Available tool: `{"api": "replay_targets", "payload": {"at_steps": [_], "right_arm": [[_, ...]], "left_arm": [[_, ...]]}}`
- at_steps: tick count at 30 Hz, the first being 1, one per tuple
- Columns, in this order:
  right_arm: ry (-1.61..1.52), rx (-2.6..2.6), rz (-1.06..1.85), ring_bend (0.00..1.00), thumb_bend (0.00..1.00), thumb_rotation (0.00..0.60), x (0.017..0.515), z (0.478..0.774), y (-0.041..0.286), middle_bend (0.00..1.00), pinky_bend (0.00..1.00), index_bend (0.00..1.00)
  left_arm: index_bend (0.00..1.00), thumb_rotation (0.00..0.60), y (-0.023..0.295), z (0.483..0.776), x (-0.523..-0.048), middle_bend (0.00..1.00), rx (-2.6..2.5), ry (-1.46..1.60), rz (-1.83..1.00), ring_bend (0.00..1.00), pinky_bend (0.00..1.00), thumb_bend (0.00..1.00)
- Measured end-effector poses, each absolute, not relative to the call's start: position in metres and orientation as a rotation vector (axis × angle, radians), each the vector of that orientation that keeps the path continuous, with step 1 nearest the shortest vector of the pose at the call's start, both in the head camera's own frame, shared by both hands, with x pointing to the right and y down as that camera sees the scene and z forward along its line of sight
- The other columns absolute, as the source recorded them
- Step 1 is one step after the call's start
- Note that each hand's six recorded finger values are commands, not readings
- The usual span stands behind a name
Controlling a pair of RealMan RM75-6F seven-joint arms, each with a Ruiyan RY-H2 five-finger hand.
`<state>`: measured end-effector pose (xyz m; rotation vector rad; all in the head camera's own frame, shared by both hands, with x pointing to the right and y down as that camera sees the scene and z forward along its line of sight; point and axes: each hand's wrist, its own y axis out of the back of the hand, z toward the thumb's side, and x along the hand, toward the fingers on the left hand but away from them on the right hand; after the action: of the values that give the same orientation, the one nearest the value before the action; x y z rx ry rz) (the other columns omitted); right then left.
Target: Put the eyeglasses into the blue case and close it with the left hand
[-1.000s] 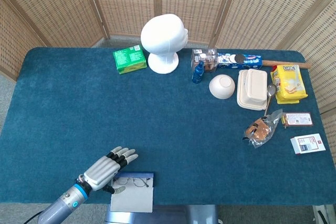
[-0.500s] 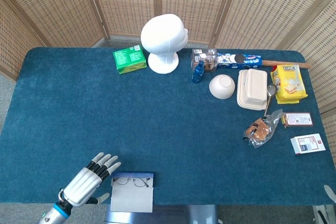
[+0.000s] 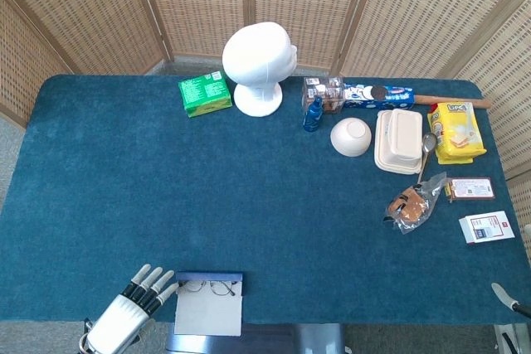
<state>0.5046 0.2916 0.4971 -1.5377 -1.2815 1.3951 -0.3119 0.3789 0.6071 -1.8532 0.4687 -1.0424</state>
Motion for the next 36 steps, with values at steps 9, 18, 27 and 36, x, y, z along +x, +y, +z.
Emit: {"api": "replay_targets", "payload": {"at_steps": [9,18,27,36], "right_arm": [[-1.268,-1.565,1.377,0.00,0.19,0.539,0.511,0.497,0.292,0.10,0.18,0.00],[-1.263,-1.583,1.370,0.00,0.18,0.539,0.520,0.497,0.296,0.10,0.18,0.00],[-1.270,-1.589,1.371,0.00,0.19,0.539,0.527,0.497,0.300,0.10,0.18,0.00],[-1.289,-1.592,1.364,0.00,0.19,0.537,0.532,0.493,0.304,0.10,0.18,0.00]], "left_arm": [[0.08,0.600,0.396,0.607,-0.304,0.00,-1.760,0.465,-1.011,0.00,0.00,0.28],[0.06,0.600,0.415,0.615,-0.306,0.00,-1.680,0.414,-0.983,0.00,0.00,0.26],[0.05,0.576,0.425,0.624,-0.305,0.00,-1.698,0.420,-0.984,0.00,0.00,0.26],[0.03,0.542,0.430,0.639,-0.296,0.00,-1.705,0.366,-0.973,0.00,0.00,0.25]]}}
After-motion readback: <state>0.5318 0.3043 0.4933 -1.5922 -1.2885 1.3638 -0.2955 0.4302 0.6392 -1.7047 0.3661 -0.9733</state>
